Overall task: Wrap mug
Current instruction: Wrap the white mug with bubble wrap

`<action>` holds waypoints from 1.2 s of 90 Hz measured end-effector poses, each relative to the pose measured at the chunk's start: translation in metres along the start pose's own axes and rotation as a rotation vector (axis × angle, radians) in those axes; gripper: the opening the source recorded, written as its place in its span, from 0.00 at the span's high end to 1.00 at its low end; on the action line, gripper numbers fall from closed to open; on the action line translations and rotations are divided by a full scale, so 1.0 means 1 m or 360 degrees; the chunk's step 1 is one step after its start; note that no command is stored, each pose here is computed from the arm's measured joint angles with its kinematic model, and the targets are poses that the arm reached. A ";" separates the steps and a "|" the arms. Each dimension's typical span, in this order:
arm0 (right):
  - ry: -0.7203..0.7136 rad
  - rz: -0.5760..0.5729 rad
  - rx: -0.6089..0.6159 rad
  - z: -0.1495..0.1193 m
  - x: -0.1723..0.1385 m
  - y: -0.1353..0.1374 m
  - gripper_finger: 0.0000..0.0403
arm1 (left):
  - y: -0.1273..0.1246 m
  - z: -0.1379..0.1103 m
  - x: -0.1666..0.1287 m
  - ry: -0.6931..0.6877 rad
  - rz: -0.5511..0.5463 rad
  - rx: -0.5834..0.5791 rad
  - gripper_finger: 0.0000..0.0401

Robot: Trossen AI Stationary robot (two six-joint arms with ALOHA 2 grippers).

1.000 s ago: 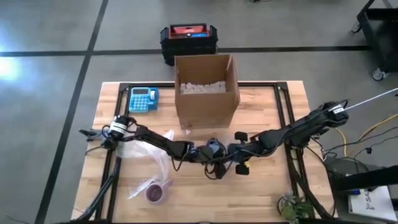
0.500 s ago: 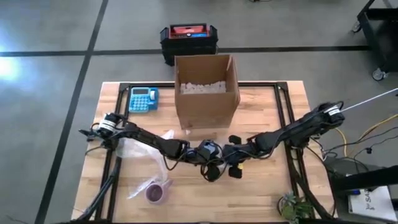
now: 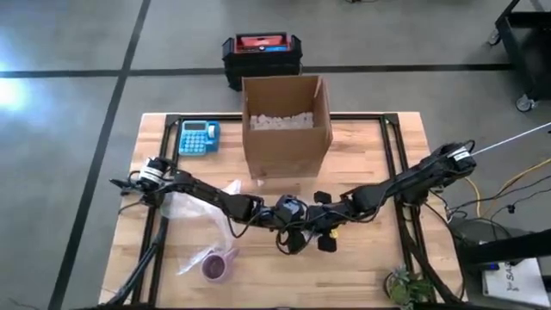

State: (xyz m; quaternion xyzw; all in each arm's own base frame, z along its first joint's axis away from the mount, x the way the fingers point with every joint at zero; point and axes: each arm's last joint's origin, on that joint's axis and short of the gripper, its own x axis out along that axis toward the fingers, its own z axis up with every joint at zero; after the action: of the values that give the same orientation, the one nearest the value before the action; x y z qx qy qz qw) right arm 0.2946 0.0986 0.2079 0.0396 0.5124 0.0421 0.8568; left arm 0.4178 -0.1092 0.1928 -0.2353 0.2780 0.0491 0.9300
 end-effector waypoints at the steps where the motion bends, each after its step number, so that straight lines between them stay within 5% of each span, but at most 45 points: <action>1: 0.0015 -0.0007 -0.0015 0.001 -0.003 0.000 0.95 | 0.000 0.000 0.000 0.0003 -0.0002 0.0000 1.00; 17: 0.0182 -0.0191 -0.0180 0.012 -0.034 0.000 0.95 | 0.001 0.000 0.001 0.0003 -0.0006 -0.0001 1.00; 37: -0.0019 -0.0797 -0.0401 0.022 -0.031 -0.019 0.95 | 0.000 0.001 0.002 -0.0024 -0.0037 -0.0009 1.00; 61: -0.0099 -0.0196 -0.0448 0.016 0.000 -0.017 0.95 | -0.001 0.001 0.002 -0.0030 -0.0045 -0.0010 1.00; 80: -0.0061 -0.0117 -0.0514 0.007 -0.002 0.004 0.95 | 0.000 0.001 0.002 -0.0025 -0.0048 -0.0010 1.00; 108: 0.0149 -0.0096 -0.0406 -0.025 0.038 0.002 0.95 | 0.000 0.002 0.003 -0.0045 -0.0054 -0.0016 1.00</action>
State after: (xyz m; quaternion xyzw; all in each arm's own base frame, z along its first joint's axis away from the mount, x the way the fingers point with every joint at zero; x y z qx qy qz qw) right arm 0.2907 0.1058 0.1634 -0.0870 0.5433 0.0830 0.8309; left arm 0.4210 -0.1082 0.1930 -0.2438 0.2607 0.0381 0.9334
